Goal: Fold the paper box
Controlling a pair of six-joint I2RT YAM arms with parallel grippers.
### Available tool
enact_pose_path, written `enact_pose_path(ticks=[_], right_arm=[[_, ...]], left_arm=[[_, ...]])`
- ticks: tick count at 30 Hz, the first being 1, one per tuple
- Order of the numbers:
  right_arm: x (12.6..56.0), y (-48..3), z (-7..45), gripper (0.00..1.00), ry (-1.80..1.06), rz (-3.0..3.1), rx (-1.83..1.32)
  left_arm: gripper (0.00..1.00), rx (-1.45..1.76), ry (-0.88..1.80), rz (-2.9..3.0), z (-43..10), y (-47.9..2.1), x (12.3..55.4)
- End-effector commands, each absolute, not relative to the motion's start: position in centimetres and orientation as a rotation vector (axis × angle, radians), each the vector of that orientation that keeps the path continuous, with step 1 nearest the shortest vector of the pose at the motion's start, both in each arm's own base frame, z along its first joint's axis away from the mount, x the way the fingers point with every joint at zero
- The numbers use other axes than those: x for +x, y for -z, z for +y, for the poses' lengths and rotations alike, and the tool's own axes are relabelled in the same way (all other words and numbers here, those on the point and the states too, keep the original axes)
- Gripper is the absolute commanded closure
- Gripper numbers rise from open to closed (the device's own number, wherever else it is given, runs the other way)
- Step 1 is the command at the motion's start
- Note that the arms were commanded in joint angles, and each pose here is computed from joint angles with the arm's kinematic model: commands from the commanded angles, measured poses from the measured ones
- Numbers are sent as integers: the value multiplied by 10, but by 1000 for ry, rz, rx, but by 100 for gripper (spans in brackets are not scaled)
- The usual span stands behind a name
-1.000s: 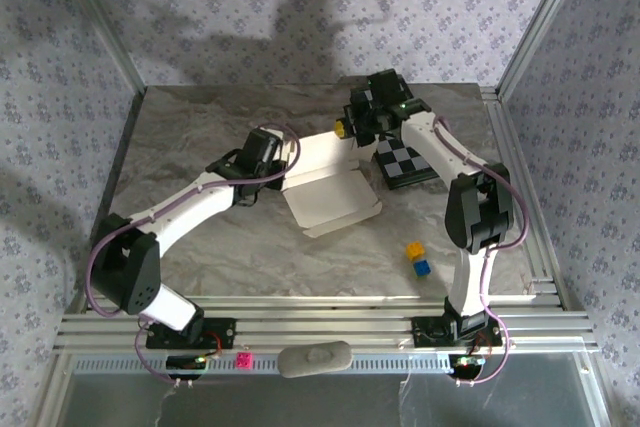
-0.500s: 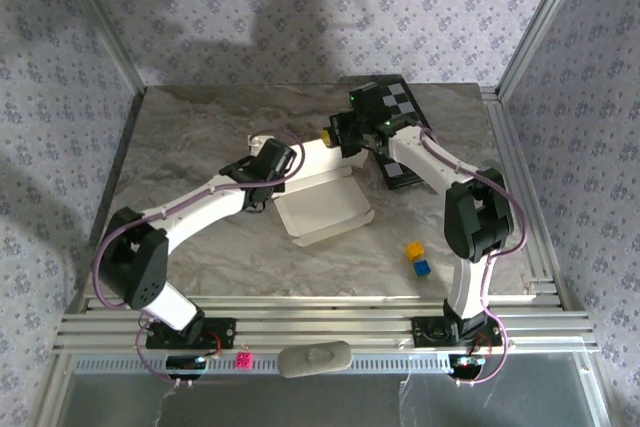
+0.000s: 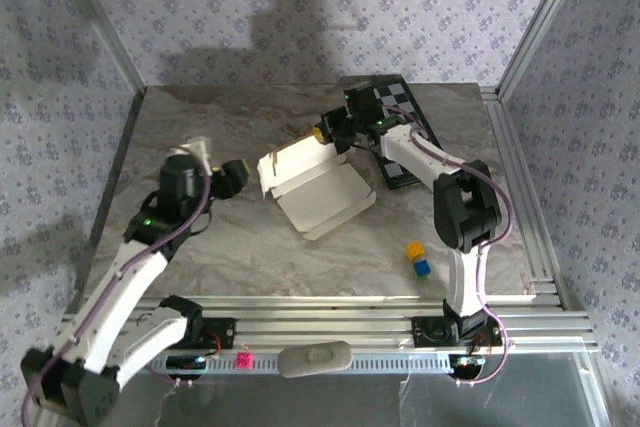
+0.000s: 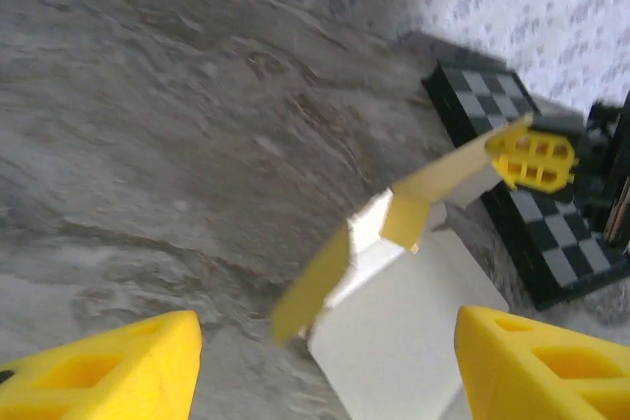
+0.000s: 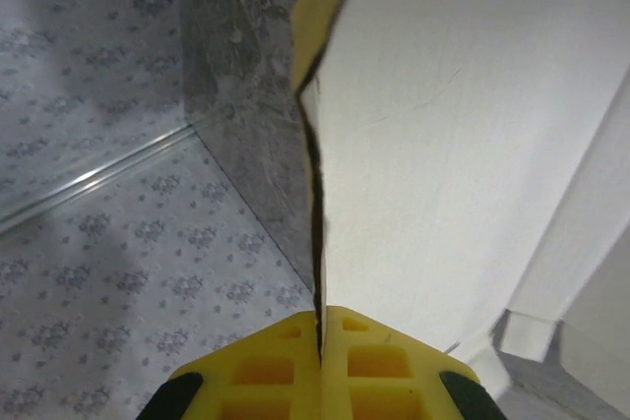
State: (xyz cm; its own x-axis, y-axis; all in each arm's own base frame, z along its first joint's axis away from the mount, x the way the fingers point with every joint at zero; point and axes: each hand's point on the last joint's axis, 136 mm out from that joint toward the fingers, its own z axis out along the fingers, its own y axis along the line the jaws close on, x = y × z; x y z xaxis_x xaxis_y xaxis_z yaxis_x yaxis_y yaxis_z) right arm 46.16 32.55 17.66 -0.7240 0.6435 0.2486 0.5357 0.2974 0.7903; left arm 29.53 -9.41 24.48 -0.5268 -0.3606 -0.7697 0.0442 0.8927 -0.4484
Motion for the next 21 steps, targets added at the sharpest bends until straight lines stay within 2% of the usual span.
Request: enact_pose_path(ticks=[1,3,9,17,21], right_arm=[[462,-179,342,100,-1485,2511,896],[459,-180,348,100,-1484,2565,796],[457,-171,353,100,-1508,2597,598],[456,-181,364,100,-1679,2362,333],[448,-162,364,100,-1689,2373,290]], left_arm=[[42,-128,573,2167,-89,-209,284],[52,-113,526,2218,-82,-189,290],[66,-14,556,2396,-98,-134,311],[64,-21,448,2439,-95,-118,320],[63,-22,431,2447,-93,-117,320]])
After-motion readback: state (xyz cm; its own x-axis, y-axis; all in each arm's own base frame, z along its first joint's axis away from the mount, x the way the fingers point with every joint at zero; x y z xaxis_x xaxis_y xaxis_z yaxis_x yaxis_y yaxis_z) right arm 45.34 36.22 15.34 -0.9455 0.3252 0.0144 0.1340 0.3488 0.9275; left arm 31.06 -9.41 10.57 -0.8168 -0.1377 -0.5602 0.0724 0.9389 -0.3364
